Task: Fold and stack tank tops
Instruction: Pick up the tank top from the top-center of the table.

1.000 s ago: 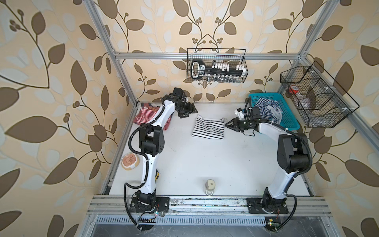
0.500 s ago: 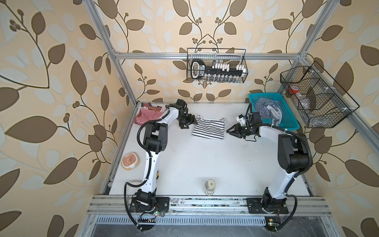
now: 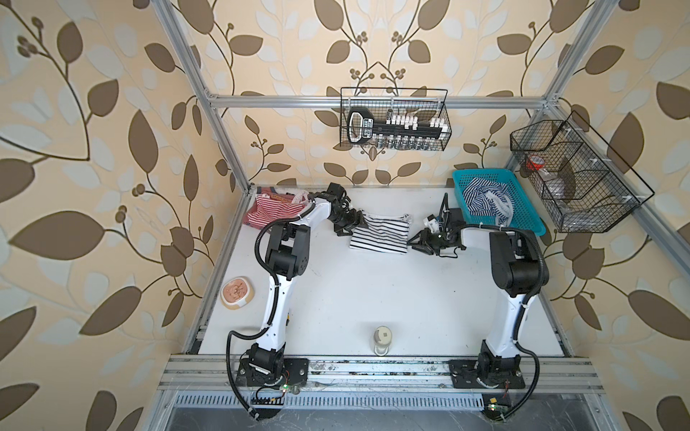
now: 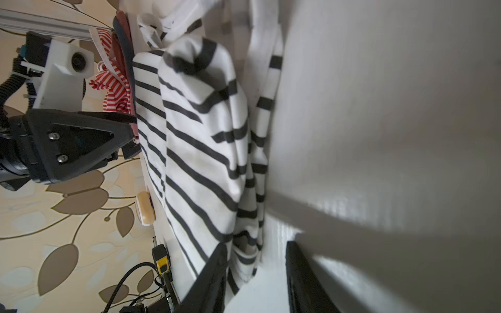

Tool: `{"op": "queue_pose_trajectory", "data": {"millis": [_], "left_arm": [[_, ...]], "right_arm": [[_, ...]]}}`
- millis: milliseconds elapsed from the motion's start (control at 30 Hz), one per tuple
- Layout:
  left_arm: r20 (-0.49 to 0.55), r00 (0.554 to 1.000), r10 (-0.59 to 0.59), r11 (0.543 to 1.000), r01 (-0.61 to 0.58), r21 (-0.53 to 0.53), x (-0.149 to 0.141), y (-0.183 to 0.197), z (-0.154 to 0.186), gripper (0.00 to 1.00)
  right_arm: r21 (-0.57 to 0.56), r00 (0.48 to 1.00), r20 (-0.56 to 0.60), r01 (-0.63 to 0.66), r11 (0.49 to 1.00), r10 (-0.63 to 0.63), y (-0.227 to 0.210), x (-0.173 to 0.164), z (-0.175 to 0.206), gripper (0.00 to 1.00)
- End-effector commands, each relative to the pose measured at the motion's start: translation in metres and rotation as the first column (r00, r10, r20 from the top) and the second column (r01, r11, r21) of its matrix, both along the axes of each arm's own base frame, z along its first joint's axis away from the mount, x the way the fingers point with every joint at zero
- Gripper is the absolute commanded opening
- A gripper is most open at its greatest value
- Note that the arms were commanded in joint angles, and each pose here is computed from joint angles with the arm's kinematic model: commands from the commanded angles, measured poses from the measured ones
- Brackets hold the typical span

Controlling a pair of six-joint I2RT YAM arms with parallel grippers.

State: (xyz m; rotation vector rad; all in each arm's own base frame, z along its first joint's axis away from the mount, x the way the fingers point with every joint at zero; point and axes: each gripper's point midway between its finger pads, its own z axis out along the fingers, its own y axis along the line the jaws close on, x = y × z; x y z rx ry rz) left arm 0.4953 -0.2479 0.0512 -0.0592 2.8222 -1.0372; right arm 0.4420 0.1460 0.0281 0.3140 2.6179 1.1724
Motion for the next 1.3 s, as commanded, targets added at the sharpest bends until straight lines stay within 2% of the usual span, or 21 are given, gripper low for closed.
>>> {"op": "queue_pose_trajectory", "data": {"millis": [0,233,500,567,667,700,800,1000,1200,1267], "left_arm": [[-0.133,0.991,-0.003,0.999,0.009,0.047,-0.026,-0.001,-0.046,0.78],[-0.174,0.985,0.003,0.998,0.009,0.063,-0.040,-0.008,-0.066,0.69],[-0.210,0.976,0.065,0.991,-0.038,0.129,-0.044,0.002,-0.085,0.43],[-0.212,0.974,0.079,0.989,-0.050,0.140,-0.044,0.004,-0.086,0.32],[-0.206,0.974,0.097,0.987,-0.067,0.148,-0.042,0.006,-0.086,0.06],[-0.200,0.974,0.103,0.986,-0.073,0.152,-0.041,0.006,-0.084,0.00],[-0.157,0.980,0.119,0.979,-0.089,0.184,-0.035,0.012,-0.069,0.00],[-0.040,0.992,0.117,0.948,-0.100,0.301,-0.018,0.034,-0.018,0.00],[0.010,0.994,0.110,0.879,-0.102,0.467,-0.007,0.067,0.018,0.00],[0.017,0.993,0.117,0.868,-0.111,0.484,-0.005,0.075,0.024,0.00]], "right_arm": [[0.001,1.000,0.004,0.000,1.000,0.000,0.008,0.011,-0.005,0.38],[0.001,1.000,-0.012,0.011,1.000,-0.011,0.009,0.012,-0.014,0.38],[0.004,1.000,-0.011,0.013,1.000,-0.013,0.009,0.010,-0.014,0.38],[0.009,1.000,-0.003,0.016,1.000,-0.016,0.008,0.012,-0.012,0.38],[0.014,1.000,-0.009,0.026,1.000,-0.026,0.004,0.007,-0.014,0.38],[0.018,0.999,-0.005,0.033,0.999,-0.033,0.002,0.006,-0.012,0.38],[0.030,0.997,0.022,0.072,0.997,-0.073,-0.012,0.003,0.001,0.38],[0.038,0.985,0.097,0.139,0.990,-0.142,-0.044,-0.015,0.038,0.38],[0.030,0.978,0.137,0.152,0.988,-0.154,-0.055,-0.037,0.061,0.38],[0.027,0.977,0.145,0.152,0.988,-0.154,-0.057,-0.042,0.065,0.38]]}}
